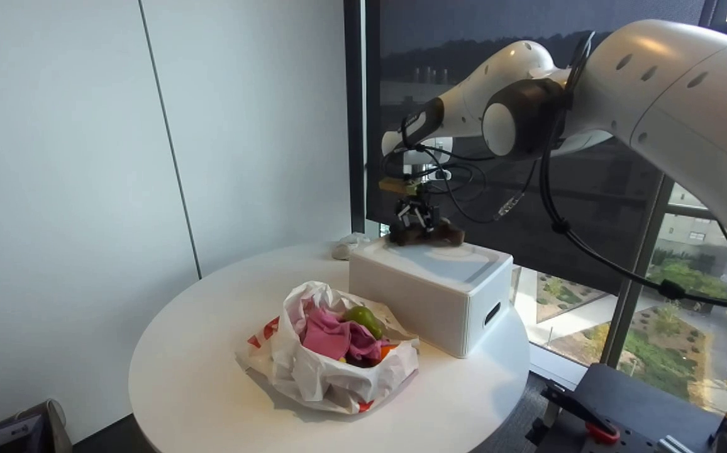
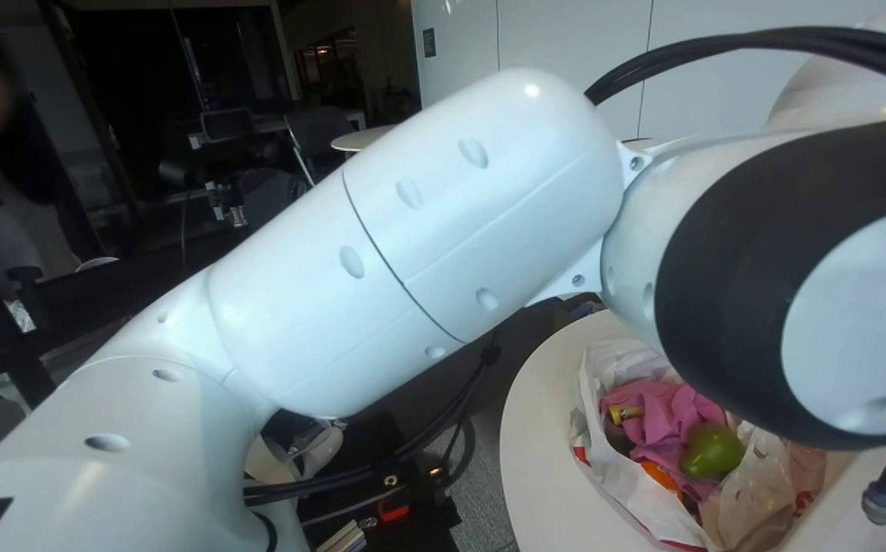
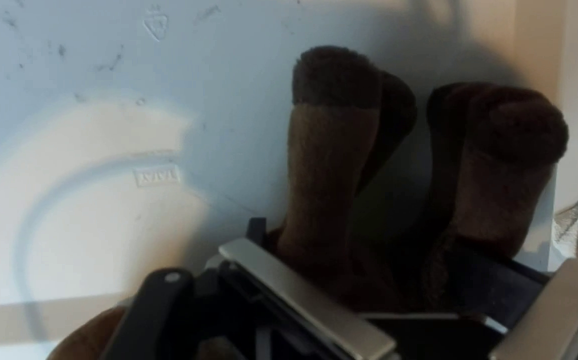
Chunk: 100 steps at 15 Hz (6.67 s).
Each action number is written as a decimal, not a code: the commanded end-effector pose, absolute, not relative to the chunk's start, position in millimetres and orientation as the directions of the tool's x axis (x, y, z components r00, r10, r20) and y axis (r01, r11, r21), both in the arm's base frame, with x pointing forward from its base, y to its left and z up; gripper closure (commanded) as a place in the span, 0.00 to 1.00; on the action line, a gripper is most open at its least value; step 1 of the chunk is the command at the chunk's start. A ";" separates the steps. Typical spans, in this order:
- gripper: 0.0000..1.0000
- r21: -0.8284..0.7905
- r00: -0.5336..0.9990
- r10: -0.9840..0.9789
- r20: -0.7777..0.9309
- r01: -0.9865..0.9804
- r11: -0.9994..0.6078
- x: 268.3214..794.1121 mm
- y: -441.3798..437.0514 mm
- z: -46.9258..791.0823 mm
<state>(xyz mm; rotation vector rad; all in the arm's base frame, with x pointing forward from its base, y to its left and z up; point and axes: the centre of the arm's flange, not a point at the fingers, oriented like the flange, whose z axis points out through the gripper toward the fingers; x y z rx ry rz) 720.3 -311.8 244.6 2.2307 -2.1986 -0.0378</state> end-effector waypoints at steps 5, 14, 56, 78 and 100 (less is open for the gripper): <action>0.72 -0.015 0.038 -0.999 -0.015 -0.999 -0.038 727.1 -310.8 254.2; 0.84 -0.008 0.138 -0.990 0.006 -0.990 -0.138 690.4 -267.0 319.7; 0.84 0.113 0.926 -0.352 -0.134 -0.338 -0.934 609.0 100.5 150.2; 0.00 0.240 0.644 -0.716 -0.267 -0.675 -0.697 613.4 12.4 179.6; 0.00 0.166 0.709 -0.589 -0.387 -0.575 -0.801 560.0 -27.0 295.3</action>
